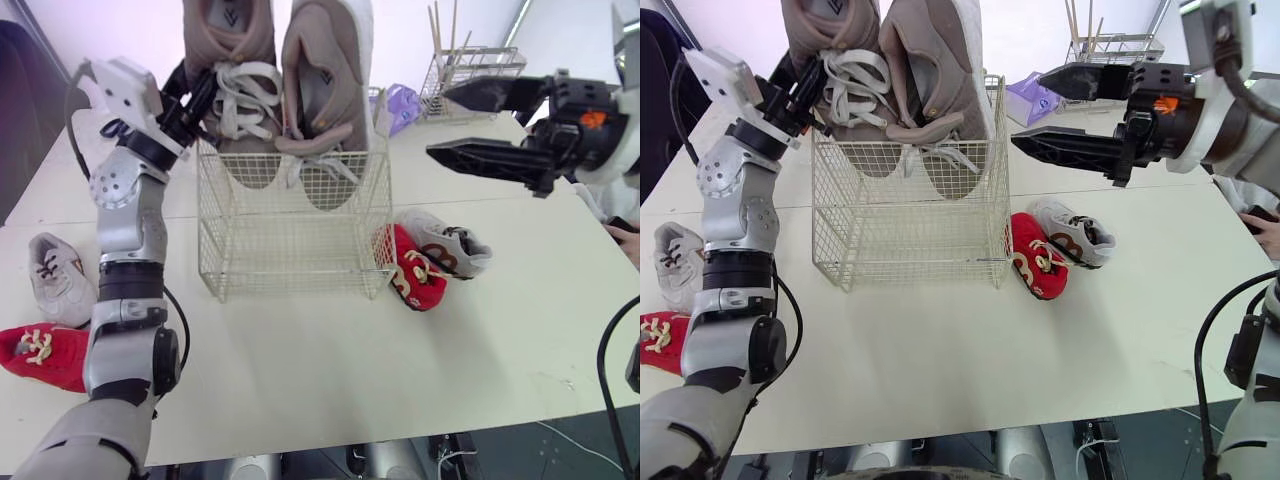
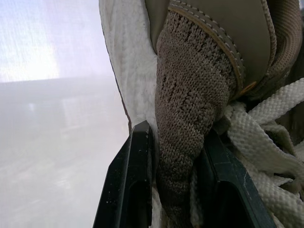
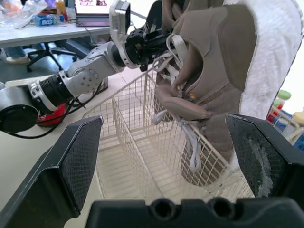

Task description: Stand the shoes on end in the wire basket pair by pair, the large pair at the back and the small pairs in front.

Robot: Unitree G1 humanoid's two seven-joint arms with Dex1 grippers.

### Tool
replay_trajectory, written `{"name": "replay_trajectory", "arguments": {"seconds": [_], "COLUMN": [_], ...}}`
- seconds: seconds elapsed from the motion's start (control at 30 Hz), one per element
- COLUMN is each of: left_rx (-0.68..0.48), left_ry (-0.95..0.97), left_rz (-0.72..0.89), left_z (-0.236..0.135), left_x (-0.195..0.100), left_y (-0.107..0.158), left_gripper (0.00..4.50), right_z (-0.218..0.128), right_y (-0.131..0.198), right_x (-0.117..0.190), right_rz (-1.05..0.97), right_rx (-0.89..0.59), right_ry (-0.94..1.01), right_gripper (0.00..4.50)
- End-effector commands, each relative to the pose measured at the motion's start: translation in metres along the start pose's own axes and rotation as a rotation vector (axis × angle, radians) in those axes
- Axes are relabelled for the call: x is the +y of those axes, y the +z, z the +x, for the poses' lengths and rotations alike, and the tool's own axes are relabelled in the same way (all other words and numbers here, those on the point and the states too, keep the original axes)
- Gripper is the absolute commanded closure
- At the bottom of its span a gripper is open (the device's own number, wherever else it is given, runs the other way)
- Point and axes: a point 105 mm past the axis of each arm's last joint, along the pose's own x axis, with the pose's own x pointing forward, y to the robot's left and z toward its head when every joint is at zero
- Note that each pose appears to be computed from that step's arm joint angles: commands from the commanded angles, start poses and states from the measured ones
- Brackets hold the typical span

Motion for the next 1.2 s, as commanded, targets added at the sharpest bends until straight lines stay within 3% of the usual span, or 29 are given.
{"name": "replay_trajectory", "arguments": {"seconds": [0.03, 0.07, 0.13, 0.3, 0.77, 1.0, 1.2], "left_rx": [-0.002, 0.007, 0.022, 0.031, 0.206, 0.307, 0.503], "left_ry": [-0.015, -0.016, -0.023, -0.001, -0.077, 0.021, -0.161], "left_rz": [0.008, 0.007, -0.006, -0.022, -0.07, -0.271, -0.403], "left_z": [-0.003, -0.005, -0.007, -0.016, -0.065, -0.109, -0.135], "left_x": [-0.002, -0.002, -0.003, 0.003, 0.0, 0.025, -0.027], "left_y": [0.006, 0.004, 0.002, 0.011, 0.051, 0.077, 0.072], "left_gripper": [3.81, 3.12, 2.52, 0.07, 0.03, 0.03, 0.03], "right_z": [0.0, 0.0, 0.001, 0.002, 0.008, 0.012, 0.011], "right_y": [0.009, 0.008, 0.006, 0.004, -0.005, -0.009, -0.015], "right_x": [0.007, 0.007, 0.007, 0.007, 0.001, -0.003, -0.019], "right_rz": [-0.033, -0.033, -0.032, -0.034, -0.024, -0.032, -0.019], "right_rx": [-0.031, -0.032, -0.03, -0.022, -0.03, -0.028, -0.005], "right_ry": [0.01, 0.01, 0.01, 0.006, 0.029, 0.046, 0.016], "right_gripper": [0.0, 0.0, 0.0, 0.0, 0.0, 0.0, 0.0]}}
